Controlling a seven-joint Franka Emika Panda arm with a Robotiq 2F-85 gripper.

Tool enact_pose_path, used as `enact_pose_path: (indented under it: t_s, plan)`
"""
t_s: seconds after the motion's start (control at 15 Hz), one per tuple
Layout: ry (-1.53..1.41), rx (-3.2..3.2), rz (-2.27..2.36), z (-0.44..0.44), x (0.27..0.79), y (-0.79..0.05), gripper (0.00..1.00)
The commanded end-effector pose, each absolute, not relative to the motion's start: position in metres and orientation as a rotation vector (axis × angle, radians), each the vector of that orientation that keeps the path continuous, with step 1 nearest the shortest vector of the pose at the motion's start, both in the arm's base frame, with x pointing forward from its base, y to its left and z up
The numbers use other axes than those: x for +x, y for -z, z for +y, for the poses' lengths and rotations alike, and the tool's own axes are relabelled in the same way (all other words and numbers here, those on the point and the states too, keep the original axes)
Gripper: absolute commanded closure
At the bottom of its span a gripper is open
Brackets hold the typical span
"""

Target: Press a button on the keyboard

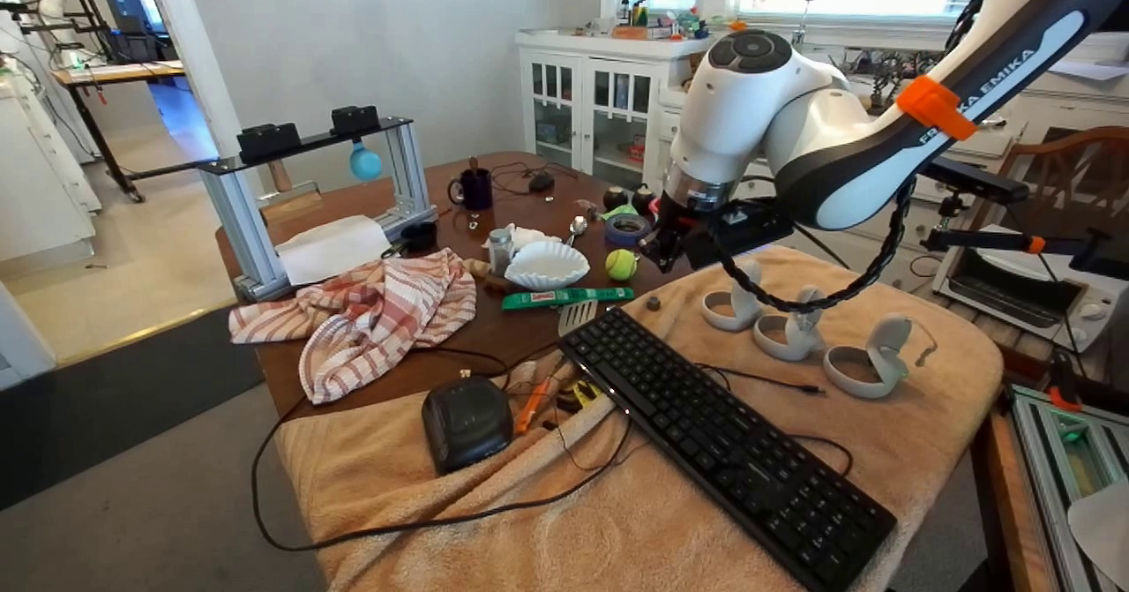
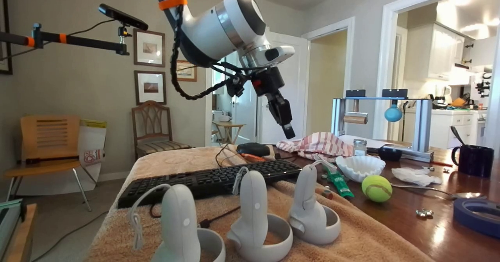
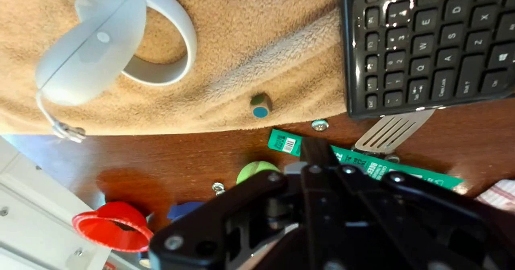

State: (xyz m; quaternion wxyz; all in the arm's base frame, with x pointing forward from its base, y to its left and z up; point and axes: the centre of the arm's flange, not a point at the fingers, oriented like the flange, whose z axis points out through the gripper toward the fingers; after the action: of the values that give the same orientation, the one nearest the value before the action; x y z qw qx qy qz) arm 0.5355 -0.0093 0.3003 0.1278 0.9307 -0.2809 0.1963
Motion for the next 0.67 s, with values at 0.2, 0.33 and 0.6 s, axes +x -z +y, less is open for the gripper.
enact_pose_path:
  t_s: [0.2, 0.33, 0.6]
  plan:
    - [-0.771, 2.641, -0.94, 0.013, 0.572, -0.273, 1.0]
    - [-0.755, 2.67, -0.946, 0.017, 0.577, -0.269, 1.0]
    - [-0.713, 2.688, -0.903, 0.019, 0.569, -0.269, 0.99]
